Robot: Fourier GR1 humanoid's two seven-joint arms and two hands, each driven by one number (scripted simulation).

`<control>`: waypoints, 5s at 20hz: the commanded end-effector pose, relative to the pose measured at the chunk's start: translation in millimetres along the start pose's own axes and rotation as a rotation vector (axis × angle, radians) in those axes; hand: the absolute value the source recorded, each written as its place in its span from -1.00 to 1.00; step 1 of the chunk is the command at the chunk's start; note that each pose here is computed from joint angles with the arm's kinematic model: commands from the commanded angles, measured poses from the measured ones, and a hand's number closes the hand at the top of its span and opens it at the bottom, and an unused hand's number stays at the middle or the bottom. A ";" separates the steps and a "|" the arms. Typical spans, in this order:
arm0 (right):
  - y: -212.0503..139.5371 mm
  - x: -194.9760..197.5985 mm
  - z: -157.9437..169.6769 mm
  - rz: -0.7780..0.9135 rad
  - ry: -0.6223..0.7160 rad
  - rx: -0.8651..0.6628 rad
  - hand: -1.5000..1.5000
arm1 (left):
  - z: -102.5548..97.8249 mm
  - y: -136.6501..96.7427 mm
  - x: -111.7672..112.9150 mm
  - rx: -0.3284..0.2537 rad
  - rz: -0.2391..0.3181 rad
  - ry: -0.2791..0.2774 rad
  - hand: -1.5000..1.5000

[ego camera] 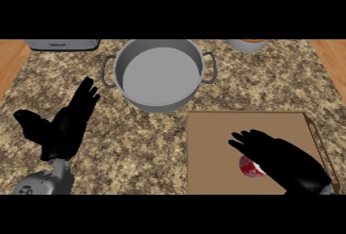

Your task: Pick the can from the tray and place it in the pot

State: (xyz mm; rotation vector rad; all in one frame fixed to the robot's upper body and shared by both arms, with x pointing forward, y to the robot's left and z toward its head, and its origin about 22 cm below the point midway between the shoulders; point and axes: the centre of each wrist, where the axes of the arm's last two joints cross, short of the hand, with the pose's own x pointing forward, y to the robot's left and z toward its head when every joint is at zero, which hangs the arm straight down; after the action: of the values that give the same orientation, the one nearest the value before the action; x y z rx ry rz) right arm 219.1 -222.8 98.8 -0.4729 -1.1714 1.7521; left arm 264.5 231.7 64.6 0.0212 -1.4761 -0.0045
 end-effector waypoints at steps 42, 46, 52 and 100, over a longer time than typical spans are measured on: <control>-16.6 44.0 -74.6 -0.326 0.897 -0.553 1.00 | -0.3 -9.7 -1.1 -0.035 0.011 0.001 0.00; -45.8 101.9 -82.5 -0.356 0.875 -0.679 1.00 | -3.9 -10.7 -14.9 -0.030 0.000 0.007 0.00; -113.5 155.6 -71.2 -0.232 0.756 -0.915 1.00 | -14.9 -19.8 6.8 -0.018 0.010 0.001 0.00; -208.7 91.4 -209.4 -0.926 0.549 -1.240 -1.00 | -5.0 -19.0 -0.1 -0.063 -0.006 -0.013 0.00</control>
State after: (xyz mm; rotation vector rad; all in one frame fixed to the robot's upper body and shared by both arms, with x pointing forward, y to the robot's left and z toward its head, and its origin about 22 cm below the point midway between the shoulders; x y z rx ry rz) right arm 430.4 -24.5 189.5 -0.8273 -1.4631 0.1447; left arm 274.7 210.7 68.4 -0.0371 -1.4904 -0.0728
